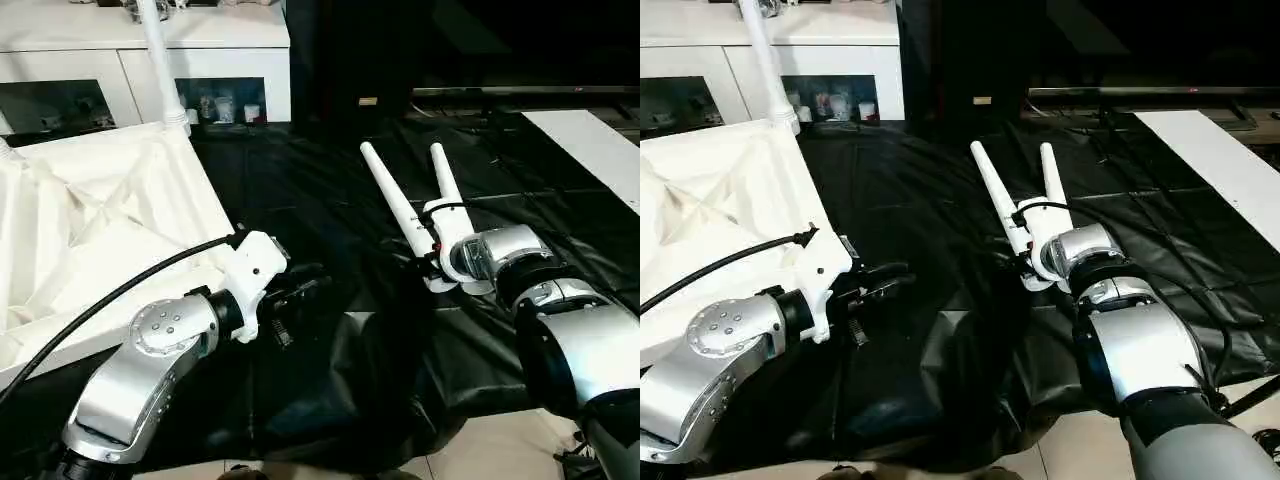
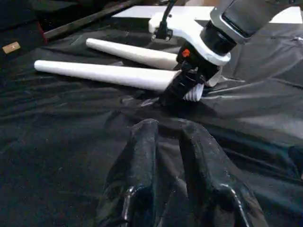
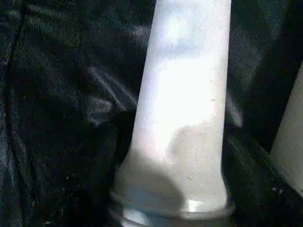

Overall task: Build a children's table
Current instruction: Pick table leg

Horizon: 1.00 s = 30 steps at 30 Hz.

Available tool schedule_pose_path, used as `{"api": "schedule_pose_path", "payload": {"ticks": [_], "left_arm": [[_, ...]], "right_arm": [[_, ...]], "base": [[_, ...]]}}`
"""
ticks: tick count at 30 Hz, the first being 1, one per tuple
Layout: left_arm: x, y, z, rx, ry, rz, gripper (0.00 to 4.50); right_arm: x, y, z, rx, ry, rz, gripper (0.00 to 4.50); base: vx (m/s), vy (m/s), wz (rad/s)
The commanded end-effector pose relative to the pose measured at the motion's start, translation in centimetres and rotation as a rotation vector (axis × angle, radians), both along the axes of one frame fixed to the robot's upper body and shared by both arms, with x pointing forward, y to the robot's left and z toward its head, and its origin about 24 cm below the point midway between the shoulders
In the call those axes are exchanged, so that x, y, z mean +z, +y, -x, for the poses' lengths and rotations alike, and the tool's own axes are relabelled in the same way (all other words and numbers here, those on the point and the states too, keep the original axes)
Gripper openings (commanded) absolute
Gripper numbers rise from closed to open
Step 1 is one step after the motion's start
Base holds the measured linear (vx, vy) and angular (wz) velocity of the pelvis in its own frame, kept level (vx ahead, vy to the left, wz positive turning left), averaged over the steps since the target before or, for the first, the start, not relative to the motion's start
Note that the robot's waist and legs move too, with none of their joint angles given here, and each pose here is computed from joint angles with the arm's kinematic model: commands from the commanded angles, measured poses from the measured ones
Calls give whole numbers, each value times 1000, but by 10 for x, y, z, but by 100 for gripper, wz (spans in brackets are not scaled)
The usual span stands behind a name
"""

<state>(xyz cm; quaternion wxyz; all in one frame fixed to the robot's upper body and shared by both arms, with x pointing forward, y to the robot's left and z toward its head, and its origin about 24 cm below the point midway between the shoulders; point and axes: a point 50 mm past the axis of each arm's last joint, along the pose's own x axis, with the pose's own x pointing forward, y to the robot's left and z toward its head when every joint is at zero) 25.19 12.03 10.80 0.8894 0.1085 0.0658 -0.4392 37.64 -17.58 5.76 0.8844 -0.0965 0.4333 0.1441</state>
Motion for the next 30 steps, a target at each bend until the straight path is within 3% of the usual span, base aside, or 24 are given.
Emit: {"api": "schedule_pose_path", "payload": {"ticks": [1, 6, 8, 11, 12, 13, 16, 17, 20, 21, 22, 23, 24, 29, 30], "left_arm": [[2, 0, 0, 3, -13, -7, 103], [4, 4, -2, 33, -8, 18, 103], [5, 5, -5, 56, -4, 35, 131], [9, 11, -14, 134, 0, 81, 138], [12, 14, -21, 192, -3, 115, 138], [12, 14, -22, 201, -4, 120, 164], [27, 13, -34, 261, -13, 255, 175], [28, 13, -34, 261, -10, 267, 178], [37, 7, -40, 278, 47, 391, 216], [37, 7, -40, 278, 47, 391, 216], [47, 0, -50, 302, 130, 524, 225], [47, 0, -50, 302, 130, 524, 225], [55, -6, -58, 306, 175, 617, 254], [77, -17, -71, 250, 220, 756, 270], [77, -17, -71, 250, 220, 756, 270]], "right_arm": [[9, 1, -5, -2, -32, -25, 269], [23, 10, -12, 4, -86, -120, 269], [28, 14, -15, 15, -113, -159, 269], [40, 19, -20, 27, -171, -238, 269], [49, 23, -24, 33, -239, -297, 269], [51, 23, -25, 34, -252, -306, 269], [73, 34, -27, 99, -432, -496, 269], [75, 35, -27, 111, -442, -511, 269], [86, 47, -13, 233, -548, -664, 269], [86, 47, -13, 233, -548, -664, 269], [86, 60, 13, 343, -583, -784, 269], [86, 60, 13, 343, -583, -784, 269], [83, 67, 31, 410, -578, -854, 268], [79, 79, 65, 525, -536, -949, 267], [79, 79, 65, 525, -536, -949, 267]], "base": [[0, 0, 0], [0, 0, 0], [0, 0, 0], [0, 0, 0], [0, 0, 0], [0, 0, 0], [0, 0, 0], [0, 0, 0], [0, 0, 0], [0, 0, 0], [0, 0, 0], [0, 0, 0], [0, 0, 0], [0, 0, 0], [0, 0, 0]]}}
